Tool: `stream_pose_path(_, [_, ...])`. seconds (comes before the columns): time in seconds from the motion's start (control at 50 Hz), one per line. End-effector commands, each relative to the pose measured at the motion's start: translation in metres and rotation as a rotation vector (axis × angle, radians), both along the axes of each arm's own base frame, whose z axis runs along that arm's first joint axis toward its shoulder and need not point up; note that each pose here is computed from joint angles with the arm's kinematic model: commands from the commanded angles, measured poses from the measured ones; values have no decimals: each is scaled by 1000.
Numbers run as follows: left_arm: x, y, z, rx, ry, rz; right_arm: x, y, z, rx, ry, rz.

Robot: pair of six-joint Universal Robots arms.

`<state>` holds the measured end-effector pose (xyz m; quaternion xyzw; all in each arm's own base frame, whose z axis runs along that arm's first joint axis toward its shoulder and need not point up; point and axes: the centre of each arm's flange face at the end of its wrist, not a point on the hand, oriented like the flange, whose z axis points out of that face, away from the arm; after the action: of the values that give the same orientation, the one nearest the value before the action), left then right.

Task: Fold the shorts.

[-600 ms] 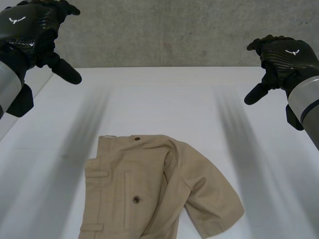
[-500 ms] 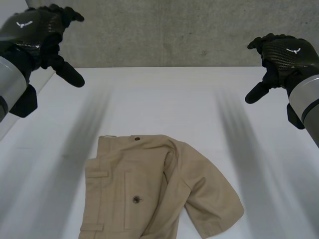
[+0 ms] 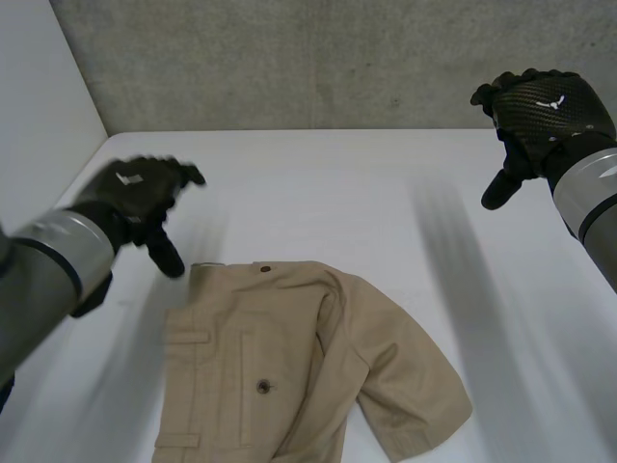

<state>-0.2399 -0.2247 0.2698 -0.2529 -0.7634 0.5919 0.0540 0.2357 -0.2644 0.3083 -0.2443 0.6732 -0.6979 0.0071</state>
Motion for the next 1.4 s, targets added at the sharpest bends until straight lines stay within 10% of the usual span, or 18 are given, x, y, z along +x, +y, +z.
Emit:
stream_pose_path(0.02, [-14, 4, -40, 74, -182, -90, 2, 0, -5, 13, 10, 7])
stream_pose_path(0.44, [-24, -22, -77, 128, -222, -95, 4, -2, -12, 21, 26, 11])
stream_pose_path(0.72, [-46, -131, 23, -488, -45, 269, 8, -8, -25, 53, 46, 16])
stream_pose_path(1.0, [-186, 9, -6, -510, 94, -359, -17, -34, -10, -8, 71, -83])
stream_pose_path(1.24, [-194, 123, -88, -249, 23, -653, -50, -56, 9, -62, 53, -188])
stream_pose_path(1.4, [-174, 114, -54, -297, 52, -597, -45, -55, 6, -56, 56, -161])
